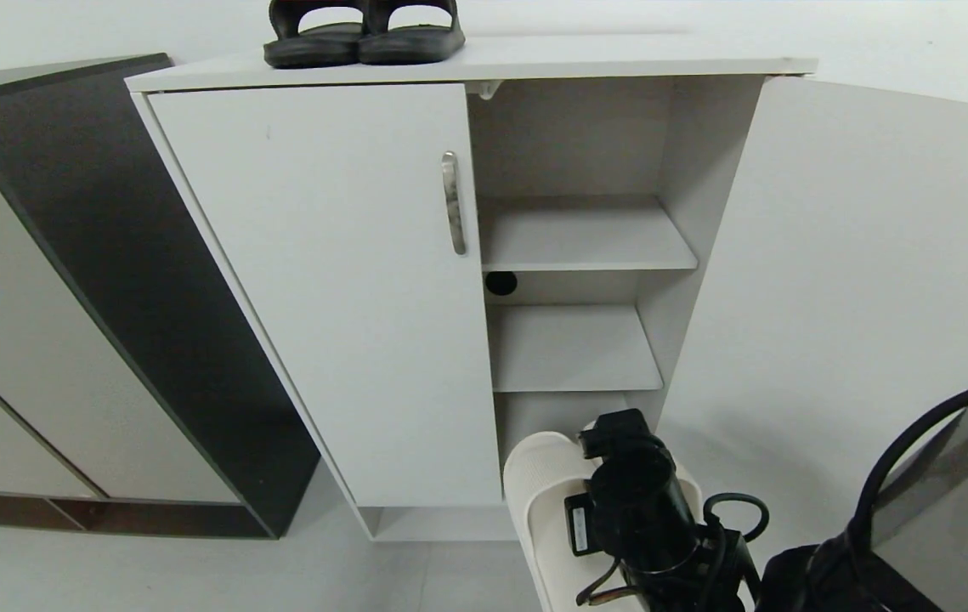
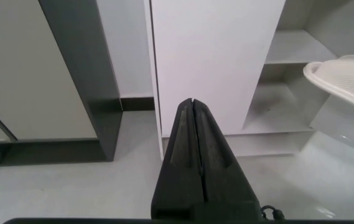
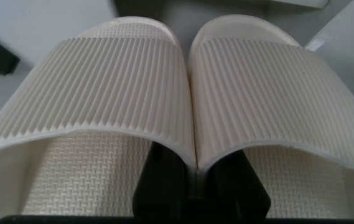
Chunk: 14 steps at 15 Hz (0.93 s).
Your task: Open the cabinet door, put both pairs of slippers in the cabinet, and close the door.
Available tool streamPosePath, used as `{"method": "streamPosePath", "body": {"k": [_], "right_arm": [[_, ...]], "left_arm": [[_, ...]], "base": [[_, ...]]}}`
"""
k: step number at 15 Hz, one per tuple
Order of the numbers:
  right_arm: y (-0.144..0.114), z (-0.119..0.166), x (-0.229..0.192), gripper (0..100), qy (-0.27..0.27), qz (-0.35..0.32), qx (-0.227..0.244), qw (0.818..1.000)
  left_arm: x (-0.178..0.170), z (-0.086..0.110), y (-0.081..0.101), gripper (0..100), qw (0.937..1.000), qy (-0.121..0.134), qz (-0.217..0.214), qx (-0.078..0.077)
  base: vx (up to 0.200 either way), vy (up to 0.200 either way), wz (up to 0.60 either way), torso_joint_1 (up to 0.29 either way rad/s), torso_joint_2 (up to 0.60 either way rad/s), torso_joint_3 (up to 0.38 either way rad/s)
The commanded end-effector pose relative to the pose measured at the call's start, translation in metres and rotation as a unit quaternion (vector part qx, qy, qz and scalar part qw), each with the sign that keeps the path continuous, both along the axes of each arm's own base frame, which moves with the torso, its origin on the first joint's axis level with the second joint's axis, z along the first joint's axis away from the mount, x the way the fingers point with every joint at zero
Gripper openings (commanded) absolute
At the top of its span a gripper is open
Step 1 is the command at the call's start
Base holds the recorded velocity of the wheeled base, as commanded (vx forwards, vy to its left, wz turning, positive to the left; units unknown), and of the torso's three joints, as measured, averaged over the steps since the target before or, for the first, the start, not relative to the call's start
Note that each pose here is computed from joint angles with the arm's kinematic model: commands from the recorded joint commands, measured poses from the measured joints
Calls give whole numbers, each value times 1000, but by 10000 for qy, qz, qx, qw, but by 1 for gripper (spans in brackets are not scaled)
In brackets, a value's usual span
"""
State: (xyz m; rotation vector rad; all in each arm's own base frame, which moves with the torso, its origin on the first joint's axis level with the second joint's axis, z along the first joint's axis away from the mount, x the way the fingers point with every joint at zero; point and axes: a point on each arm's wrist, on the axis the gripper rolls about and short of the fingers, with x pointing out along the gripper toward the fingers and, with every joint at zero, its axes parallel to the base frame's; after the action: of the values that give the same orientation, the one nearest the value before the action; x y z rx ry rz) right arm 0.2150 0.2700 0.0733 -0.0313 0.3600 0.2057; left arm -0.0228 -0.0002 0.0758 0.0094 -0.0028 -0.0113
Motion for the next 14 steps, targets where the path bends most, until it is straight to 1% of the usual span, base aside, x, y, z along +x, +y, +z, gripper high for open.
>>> {"method": "streamPosePath", "body": {"k": [1,3,6,8,10,11,12,14], "right_arm": [[3,-5,15,0,-14,-130,-31,9999],[9,-13,29,0,-47,-201,-84,9998],[19,-7,38,0,-302,-203,149,9992],[17,-1,37,0,-712,-324,-23,9969],[18,6,38,0,-1063,-384,68,9936],[17,11,39,0,-1436,-460,152,9884],[14,9,41,0,-1650,-545,157,9847],[11,3,48,0,-1889,-635,136,9798]], "left_arm": [[0,0,0,0,10000,6,-5,-1],[0,0,0,0,10000,6,-5,-1],[0,0,0,0,10000,6,-5,-1],[0,0,0,0,10000,14,-5,-1],[0,0,0,0,10000,6,-5,-1],[0,0,0,0,10000,6,3,-8],[0,0,0,0,10000,6,3,-16],[0,0,0,0,10000,6,3,-16]], "base": [[0,0,0,2,2,-183],[0,0,0,0,2,-198],[0,0,0,4,5,-199],[0,0,0,5,2,-195],[0,0,0,5,2,-198],[0,0,0,2,-2,-149],[0,0,0,2,2,-80],[0,0,0,0,0,0]]}}
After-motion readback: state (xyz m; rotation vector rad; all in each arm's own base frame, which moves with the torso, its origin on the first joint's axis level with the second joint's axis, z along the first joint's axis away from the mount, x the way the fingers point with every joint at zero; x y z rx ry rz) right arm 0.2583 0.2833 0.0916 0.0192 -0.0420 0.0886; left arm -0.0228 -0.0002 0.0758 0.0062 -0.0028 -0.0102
